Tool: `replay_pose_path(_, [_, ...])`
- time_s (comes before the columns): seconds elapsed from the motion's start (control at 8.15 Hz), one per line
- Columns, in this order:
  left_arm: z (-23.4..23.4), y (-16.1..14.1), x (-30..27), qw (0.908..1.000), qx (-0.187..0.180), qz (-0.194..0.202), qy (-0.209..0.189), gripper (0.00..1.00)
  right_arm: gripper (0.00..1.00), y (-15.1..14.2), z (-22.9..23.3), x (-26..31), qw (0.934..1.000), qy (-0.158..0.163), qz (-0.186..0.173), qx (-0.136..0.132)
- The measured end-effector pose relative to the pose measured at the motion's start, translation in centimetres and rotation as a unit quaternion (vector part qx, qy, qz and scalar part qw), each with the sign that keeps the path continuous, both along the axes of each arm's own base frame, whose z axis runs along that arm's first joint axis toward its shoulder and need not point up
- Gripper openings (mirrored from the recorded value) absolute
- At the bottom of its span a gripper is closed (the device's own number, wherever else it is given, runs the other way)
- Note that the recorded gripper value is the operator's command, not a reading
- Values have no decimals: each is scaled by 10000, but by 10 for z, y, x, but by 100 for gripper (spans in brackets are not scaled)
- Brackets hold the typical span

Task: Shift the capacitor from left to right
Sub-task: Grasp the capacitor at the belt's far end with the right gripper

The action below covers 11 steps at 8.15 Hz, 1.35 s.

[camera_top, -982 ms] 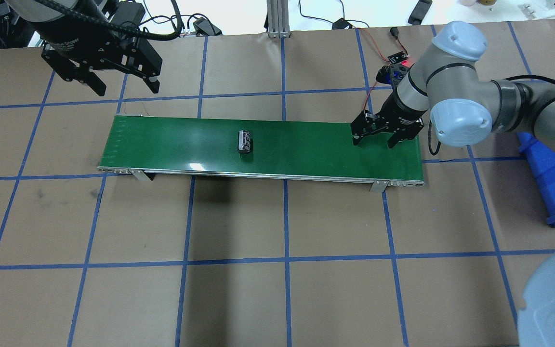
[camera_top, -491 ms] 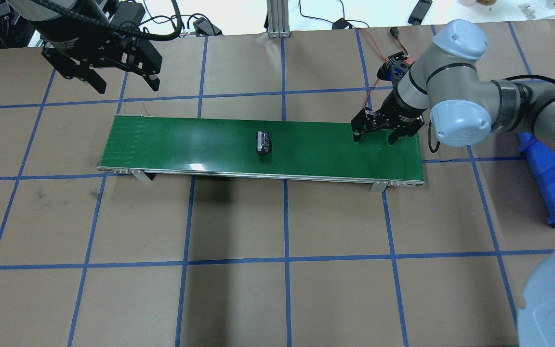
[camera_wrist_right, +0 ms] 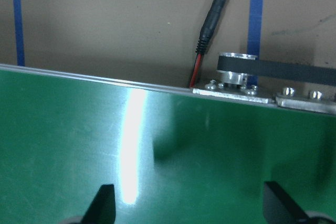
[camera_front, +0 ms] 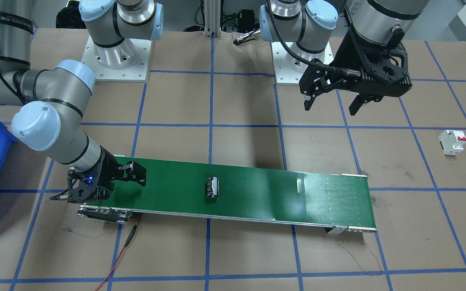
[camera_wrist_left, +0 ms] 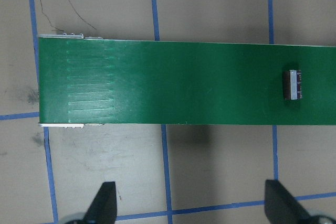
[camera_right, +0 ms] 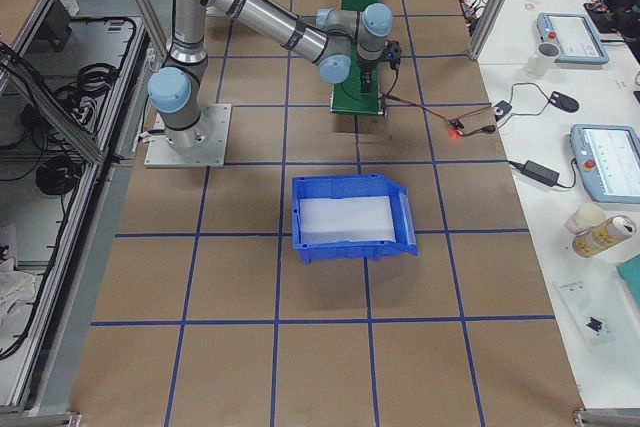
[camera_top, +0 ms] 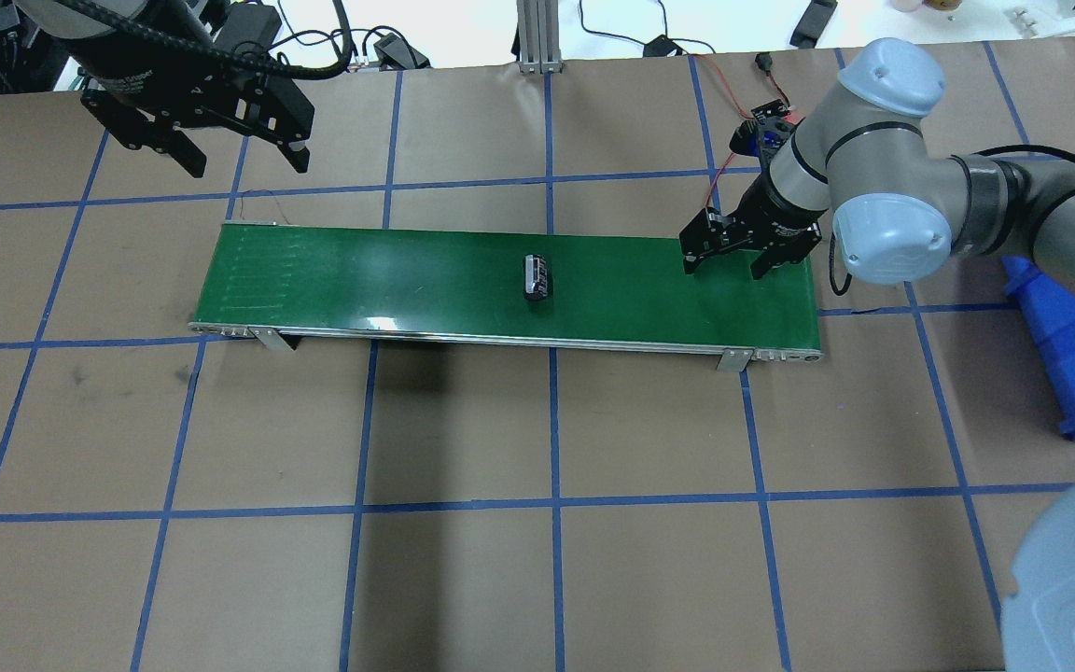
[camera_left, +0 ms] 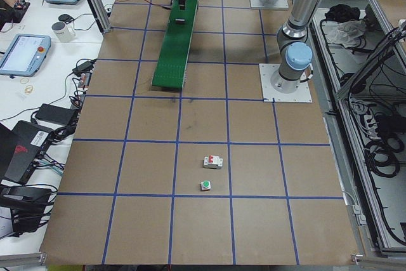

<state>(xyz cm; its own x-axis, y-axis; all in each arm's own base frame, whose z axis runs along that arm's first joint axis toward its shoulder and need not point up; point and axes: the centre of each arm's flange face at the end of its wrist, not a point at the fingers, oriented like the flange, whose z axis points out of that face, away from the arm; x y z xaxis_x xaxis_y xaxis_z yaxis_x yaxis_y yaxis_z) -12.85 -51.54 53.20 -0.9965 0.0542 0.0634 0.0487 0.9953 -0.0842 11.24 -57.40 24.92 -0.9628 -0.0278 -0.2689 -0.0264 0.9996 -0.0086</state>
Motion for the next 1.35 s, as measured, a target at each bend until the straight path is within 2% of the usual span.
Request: replay_pose_path(1.35, [-7,-5,0,10000,58,9,12,100,100,1,2,11,9994,-88,-337,40])
